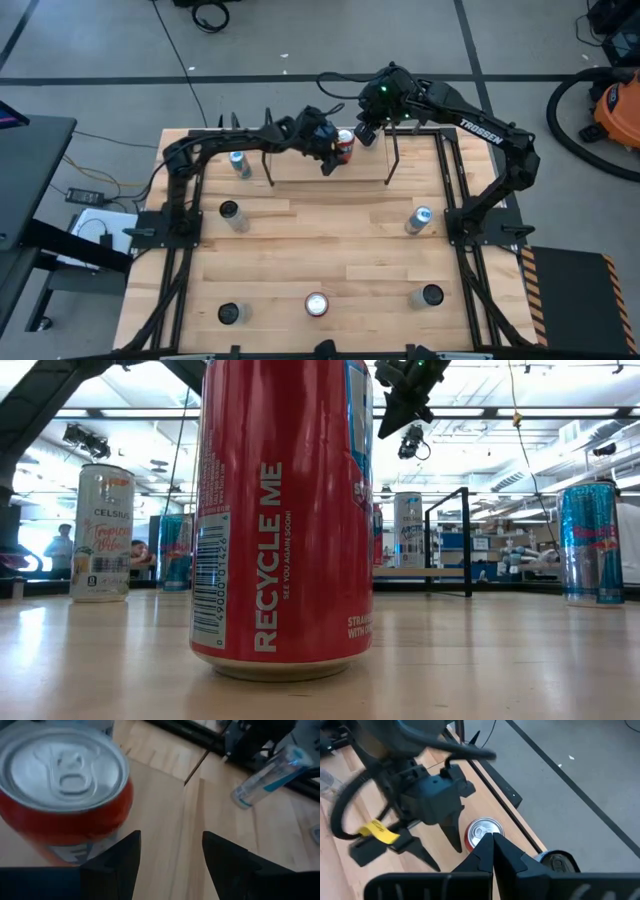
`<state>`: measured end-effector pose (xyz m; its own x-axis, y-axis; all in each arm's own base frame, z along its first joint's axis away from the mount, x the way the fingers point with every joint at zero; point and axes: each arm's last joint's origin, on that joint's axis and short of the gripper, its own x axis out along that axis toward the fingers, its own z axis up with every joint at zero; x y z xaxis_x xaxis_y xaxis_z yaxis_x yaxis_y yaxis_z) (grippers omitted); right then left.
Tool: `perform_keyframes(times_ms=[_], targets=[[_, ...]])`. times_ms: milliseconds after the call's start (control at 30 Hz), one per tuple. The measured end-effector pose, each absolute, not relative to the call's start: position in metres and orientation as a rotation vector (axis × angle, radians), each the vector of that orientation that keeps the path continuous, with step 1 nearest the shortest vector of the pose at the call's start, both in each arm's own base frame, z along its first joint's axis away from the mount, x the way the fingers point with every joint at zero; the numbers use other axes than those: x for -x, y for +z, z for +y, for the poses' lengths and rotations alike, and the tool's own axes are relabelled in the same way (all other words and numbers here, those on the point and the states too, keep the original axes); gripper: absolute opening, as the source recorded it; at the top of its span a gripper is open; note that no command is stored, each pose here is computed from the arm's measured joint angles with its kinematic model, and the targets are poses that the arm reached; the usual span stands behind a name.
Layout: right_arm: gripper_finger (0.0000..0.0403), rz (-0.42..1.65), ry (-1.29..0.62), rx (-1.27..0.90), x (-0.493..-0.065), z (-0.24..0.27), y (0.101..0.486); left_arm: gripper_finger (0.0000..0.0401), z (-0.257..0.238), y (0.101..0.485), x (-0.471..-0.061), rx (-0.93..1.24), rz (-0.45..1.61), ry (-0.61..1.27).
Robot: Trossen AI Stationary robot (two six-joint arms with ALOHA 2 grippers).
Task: Place canned beverage on shelf
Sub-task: Put the top red soda can on the shelf
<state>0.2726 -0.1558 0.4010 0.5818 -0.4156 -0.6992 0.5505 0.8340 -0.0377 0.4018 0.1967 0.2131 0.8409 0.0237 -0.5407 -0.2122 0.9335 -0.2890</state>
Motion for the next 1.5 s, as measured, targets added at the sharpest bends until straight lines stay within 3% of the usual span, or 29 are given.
perform_keyframes(times_ms=[1500], targets=[[0.0009,0.78,-0.566,-0.195,-0.272,-0.155,0.4,0.0213,0.209,0.214,-0.401,0.341,0.513,0.243]])
